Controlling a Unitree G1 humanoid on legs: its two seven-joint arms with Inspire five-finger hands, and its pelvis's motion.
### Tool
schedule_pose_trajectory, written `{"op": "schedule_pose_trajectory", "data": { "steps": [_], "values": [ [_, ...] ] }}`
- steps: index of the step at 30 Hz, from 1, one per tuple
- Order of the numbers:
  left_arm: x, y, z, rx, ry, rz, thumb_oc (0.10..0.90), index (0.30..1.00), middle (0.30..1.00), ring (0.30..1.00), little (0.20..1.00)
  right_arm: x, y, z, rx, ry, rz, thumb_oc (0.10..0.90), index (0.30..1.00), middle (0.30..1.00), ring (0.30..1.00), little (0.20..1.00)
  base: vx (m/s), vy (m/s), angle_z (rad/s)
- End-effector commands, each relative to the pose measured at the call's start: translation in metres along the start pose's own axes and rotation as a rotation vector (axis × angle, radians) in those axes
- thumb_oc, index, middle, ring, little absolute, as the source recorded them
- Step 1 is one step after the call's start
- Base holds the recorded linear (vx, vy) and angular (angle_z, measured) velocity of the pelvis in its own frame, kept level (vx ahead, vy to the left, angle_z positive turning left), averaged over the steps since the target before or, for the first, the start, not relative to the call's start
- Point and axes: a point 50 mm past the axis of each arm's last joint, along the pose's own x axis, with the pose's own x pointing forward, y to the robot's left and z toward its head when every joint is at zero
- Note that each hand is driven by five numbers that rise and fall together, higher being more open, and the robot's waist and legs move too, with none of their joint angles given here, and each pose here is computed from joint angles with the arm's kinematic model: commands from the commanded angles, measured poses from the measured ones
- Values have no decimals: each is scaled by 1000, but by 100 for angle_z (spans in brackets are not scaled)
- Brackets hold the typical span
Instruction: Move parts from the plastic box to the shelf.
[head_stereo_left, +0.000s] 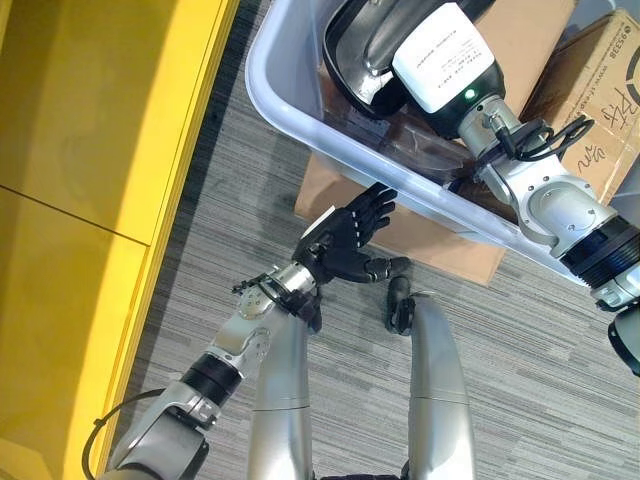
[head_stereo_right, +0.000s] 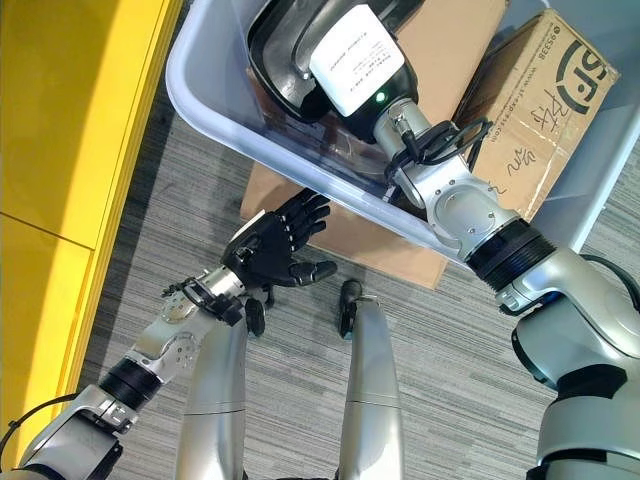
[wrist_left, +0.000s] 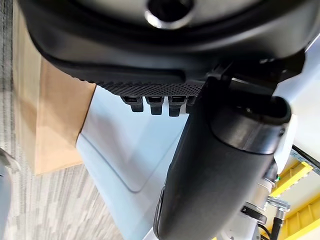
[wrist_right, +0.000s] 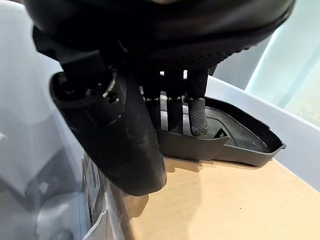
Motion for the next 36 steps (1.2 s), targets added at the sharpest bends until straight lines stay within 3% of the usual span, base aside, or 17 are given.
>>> {"op": "schedule_pose_trajectory", "data": {
  "steps": [1,10,15,26,36],
  "values": [
    [24,-27,27,-21,-178,-128,900,1000,1000,1000,1000,9,-22,-24,-22,36,-107,400,300,300,300,300,0,0,0],
    [27,-27,31,-14,-181,-144,900,1000,1000,1000,1000,8,-26,-16,51,-1,-176,400,300,300,300,300,-7,1,0],
    [27,-32,36,-15,-197,-144,900,1000,1000,1000,1000,0,-40,-4,351,9,-312,400,300,300,300,300,-24,31,-2],
    [25,-45,44,-24,-240,-157,900,1000,1000,1000,1000,-23,-79,20,470,-144,-493,400,300,300,300,300,-26,44,-9],
    [22,-55,53,-33,-267,-168,900,1000,1000,1000,1000,-38,-85,28,466,-207,-467,400,300,300,300,300,-23,51,-6]
  ]
}}
